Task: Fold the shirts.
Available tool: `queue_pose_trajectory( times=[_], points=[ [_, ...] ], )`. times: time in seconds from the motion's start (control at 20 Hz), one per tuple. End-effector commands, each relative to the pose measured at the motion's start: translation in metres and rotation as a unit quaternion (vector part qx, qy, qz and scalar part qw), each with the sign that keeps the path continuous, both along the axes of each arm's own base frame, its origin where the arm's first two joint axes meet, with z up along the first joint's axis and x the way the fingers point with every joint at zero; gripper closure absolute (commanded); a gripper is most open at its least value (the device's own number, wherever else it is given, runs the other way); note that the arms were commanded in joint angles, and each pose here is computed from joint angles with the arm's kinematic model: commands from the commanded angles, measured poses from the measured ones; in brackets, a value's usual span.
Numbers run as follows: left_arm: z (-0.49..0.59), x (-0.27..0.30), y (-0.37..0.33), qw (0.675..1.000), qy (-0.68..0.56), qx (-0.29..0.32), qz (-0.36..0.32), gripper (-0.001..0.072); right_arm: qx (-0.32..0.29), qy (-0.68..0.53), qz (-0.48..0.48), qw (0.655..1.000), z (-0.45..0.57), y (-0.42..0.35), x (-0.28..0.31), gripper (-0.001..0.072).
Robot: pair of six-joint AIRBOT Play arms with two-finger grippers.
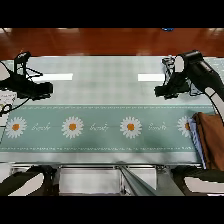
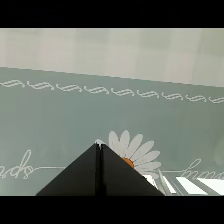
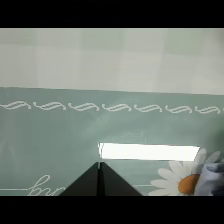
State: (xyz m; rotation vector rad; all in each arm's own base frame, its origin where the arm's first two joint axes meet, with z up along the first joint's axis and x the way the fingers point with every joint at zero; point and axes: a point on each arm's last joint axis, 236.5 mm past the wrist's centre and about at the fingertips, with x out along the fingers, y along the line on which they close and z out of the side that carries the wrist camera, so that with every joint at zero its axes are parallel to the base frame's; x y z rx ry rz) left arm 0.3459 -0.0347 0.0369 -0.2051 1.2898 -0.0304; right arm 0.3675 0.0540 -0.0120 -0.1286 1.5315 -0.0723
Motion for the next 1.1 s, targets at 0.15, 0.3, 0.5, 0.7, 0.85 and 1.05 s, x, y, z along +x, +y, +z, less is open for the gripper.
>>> queue_pose_trajectory(
  times=[0.15, 0.3, 0.5, 0.7, 0.85, 1.05],
  points=[
    [0.0, 0.0, 0.0, 1.0, 0.0, 0.0, 0.0, 0.0688, 0.0, 0.001, 0.0, 1.0, 0.0, 0.0, 0.0, 0.0676],
    [0.0, 0.0, 0.0, 1.0, 0.0, 0.0, 0.0, 0.0688, 0.0, 0.001, 0.0, 1.0, 0.0, 0.0, 0.0, 0.0676],
    [0.0, 0.0, 0.0, 1.0, 0.0, 0.0, 0.0, 0.0688, -0.031, -0.001, 0.05, 0.998, 0.002, -0.013, 0.004, 0.0676],
    [0.005, 0.015, 0.001, 0.999, -0.033, 0.0, 0.005, 0.0688, -0.057, -0.005, 0.059, 0.997, 0.005, -0.024, 0.007, 0.0676],
    [0.012, 0.034, 0.001, 0.997, -0.074, -0.001, 0.012, 0.0688, -0.041, -0.06, 0.066, 0.995, 0.006, -0.015, 0.033, 0.0676],
    [0.044, 0.094, 0.009, 0.977, -0.213, 0.0, 0.033, 0.0431, 0.005, -0.151, 0.071, 0.986, 0.016, 0.009, 0.074, 0.0498]
  ],
)
